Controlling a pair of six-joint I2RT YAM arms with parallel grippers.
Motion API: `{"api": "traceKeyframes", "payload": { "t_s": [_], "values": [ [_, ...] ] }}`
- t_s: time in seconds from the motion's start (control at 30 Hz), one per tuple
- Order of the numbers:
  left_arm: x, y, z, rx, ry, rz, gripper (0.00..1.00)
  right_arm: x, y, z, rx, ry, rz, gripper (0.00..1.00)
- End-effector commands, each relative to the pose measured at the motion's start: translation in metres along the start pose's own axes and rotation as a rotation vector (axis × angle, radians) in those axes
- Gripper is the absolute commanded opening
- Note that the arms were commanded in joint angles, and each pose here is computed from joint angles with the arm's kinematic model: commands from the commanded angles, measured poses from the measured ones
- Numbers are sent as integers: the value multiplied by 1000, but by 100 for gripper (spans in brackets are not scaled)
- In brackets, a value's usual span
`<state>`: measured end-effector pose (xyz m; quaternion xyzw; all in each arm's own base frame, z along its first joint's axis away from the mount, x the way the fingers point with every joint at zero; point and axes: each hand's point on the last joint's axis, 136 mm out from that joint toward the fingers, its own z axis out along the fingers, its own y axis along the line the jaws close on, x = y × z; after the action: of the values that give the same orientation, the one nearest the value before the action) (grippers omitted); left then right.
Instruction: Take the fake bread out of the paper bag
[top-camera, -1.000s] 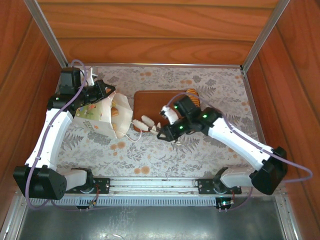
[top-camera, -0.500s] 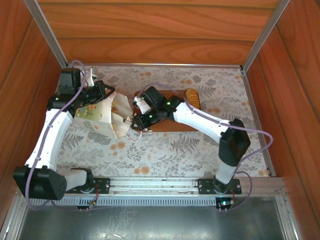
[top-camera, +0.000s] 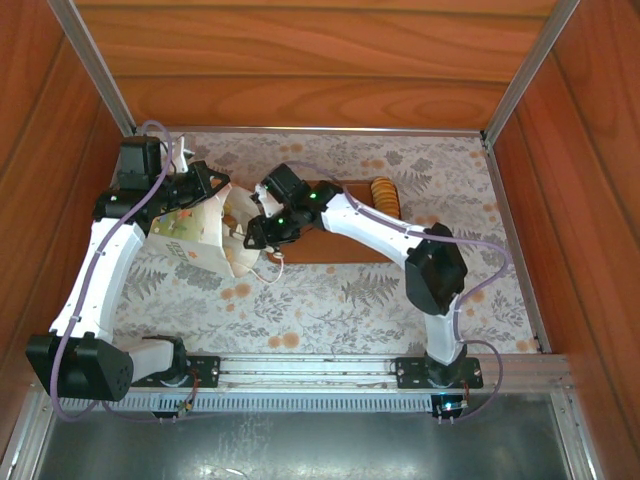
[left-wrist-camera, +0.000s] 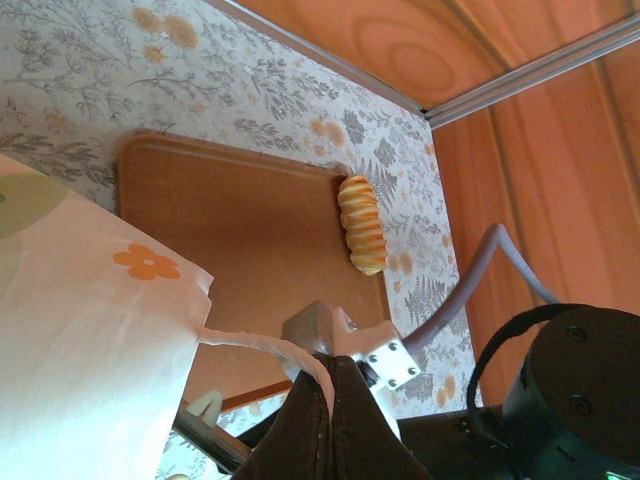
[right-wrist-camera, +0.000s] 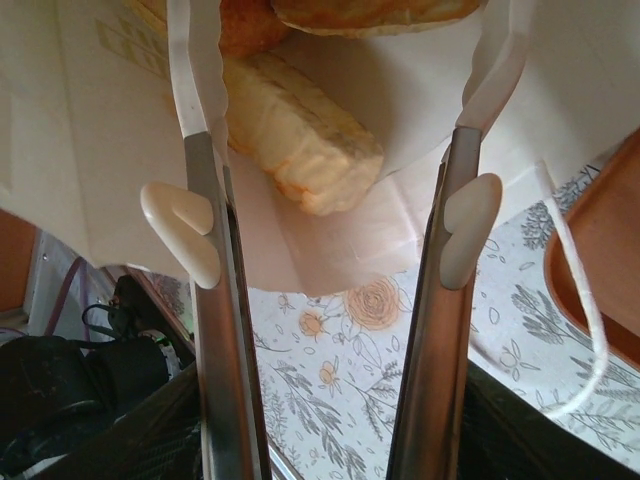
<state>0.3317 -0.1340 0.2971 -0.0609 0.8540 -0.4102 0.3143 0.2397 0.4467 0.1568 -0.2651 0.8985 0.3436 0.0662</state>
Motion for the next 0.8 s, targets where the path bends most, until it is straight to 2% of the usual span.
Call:
{"api": "traceKeyframes", "payload": {
  "t_s": [0.0, 0.13, 0.37, 0.57, 0.77],
  "values": [
    [-1, -5, -6, 15, -13, 27, 0, -5, 10, 4, -60, 24, 26, 58],
    [-1, -5, -6, 16, -13, 27, 0, -5, 10, 14, -78, 52, 34, 57],
    [-1, -6, -5, 19, -10, 27, 0, -2, -3, 16, -8, 74, 29, 55],
    [-1, -6, -6, 17, -13, 28, 0, -2, 6, 9, -51, 68, 10, 44],
    [-1, -5, -6, 14, -15, 27, 0, -6, 5, -6, -11, 18, -25, 40]
  ]
}}
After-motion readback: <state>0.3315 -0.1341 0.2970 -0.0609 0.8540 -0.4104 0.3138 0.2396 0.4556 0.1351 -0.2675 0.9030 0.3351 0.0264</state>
